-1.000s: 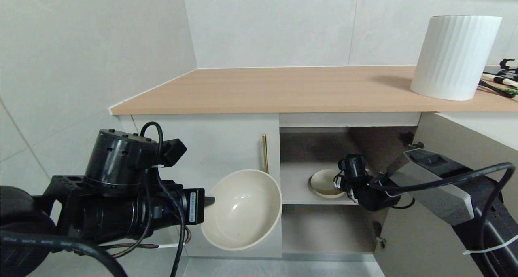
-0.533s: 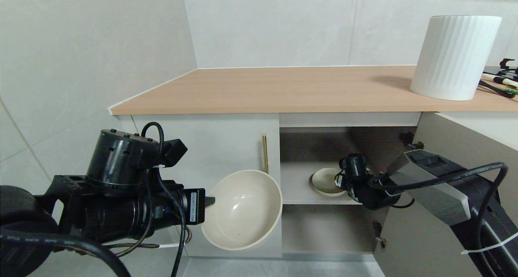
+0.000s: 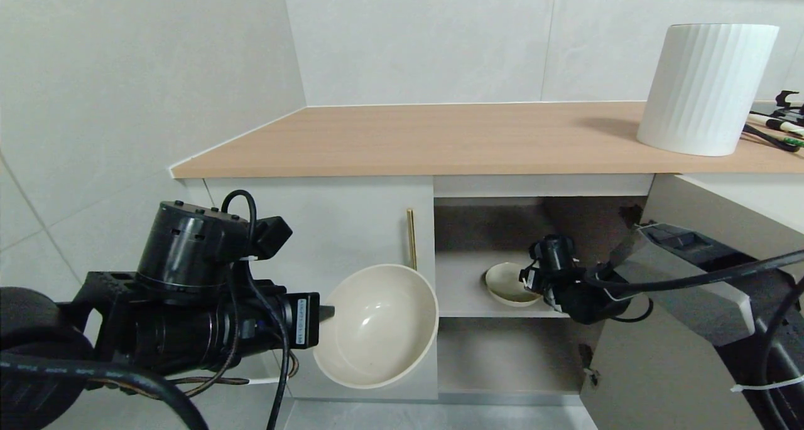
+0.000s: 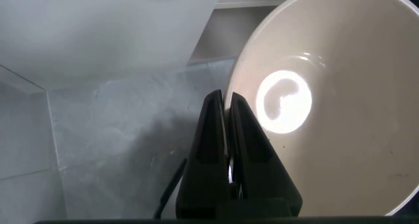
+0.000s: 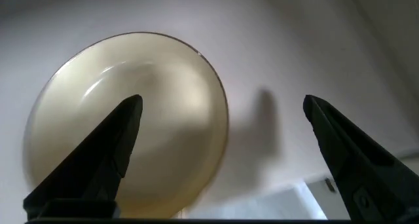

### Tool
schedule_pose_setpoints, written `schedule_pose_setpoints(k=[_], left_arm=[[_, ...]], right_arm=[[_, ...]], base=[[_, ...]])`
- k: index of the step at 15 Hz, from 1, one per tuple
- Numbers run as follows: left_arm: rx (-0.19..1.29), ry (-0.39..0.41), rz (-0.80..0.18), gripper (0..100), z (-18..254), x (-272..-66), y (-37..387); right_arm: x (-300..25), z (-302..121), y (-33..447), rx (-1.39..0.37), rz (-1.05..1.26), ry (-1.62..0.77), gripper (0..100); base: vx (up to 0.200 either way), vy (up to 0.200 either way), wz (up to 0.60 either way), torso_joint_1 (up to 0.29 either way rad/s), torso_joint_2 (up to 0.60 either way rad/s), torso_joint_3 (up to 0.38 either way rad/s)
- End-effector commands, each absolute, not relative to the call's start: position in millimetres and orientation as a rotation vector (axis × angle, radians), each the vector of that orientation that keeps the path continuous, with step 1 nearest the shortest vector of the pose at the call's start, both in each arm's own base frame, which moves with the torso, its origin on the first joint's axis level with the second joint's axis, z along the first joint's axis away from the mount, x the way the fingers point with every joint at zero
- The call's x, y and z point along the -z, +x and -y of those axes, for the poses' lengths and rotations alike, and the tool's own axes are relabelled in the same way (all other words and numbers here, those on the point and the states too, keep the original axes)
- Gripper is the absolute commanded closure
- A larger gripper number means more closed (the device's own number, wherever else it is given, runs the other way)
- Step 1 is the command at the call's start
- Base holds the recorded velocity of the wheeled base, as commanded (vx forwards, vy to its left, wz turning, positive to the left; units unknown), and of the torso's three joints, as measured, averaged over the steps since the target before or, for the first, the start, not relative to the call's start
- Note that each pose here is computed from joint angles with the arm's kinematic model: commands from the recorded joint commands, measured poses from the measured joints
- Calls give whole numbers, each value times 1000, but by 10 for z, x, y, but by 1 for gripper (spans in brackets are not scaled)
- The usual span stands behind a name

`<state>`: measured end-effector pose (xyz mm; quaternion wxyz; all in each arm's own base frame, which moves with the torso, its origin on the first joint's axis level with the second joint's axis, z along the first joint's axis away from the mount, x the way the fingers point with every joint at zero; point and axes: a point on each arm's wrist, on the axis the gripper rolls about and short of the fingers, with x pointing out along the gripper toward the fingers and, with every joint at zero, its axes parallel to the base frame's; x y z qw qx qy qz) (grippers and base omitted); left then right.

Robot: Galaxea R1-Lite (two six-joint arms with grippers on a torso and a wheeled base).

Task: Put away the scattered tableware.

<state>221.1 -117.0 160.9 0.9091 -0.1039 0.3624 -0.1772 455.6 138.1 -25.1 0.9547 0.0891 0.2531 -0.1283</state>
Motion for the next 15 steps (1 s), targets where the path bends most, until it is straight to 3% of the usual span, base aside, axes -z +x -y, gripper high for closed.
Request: schedule_pose_setpoints(k=[1, 5, 7, 11, 15], left_arm=[[360, -207, -768, 100, 1192, -1555, 2246], [369, -165, -832, 100, 1294, -1393, 2278], [370, -77, -861, 100, 1406, -1264, 2288], [352, 11, -886, 100, 1624, -1123, 2314], [378, 28, -889, 100, 1700, -1114, 2263]], right_arm=[[-476, -1562, 4058, 157, -481, 192, 0], [-1163, -1698, 3282, -129, -573, 170, 0], [-1582, -1770, 2800, -272, -644, 147, 0], [-1794, -1929, 2322, -470, -742, 111, 0], [-1637, -2191, 2094, -564, -801, 42, 0]], base=[[0, 0, 0, 0, 0, 0], [0, 0, 0, 0, 0, 0], [0, 0, 0, 0, 0, 0], [0, 0, 0, 0, 0, 0], [0, 0, 0, 0, 0, 0]])
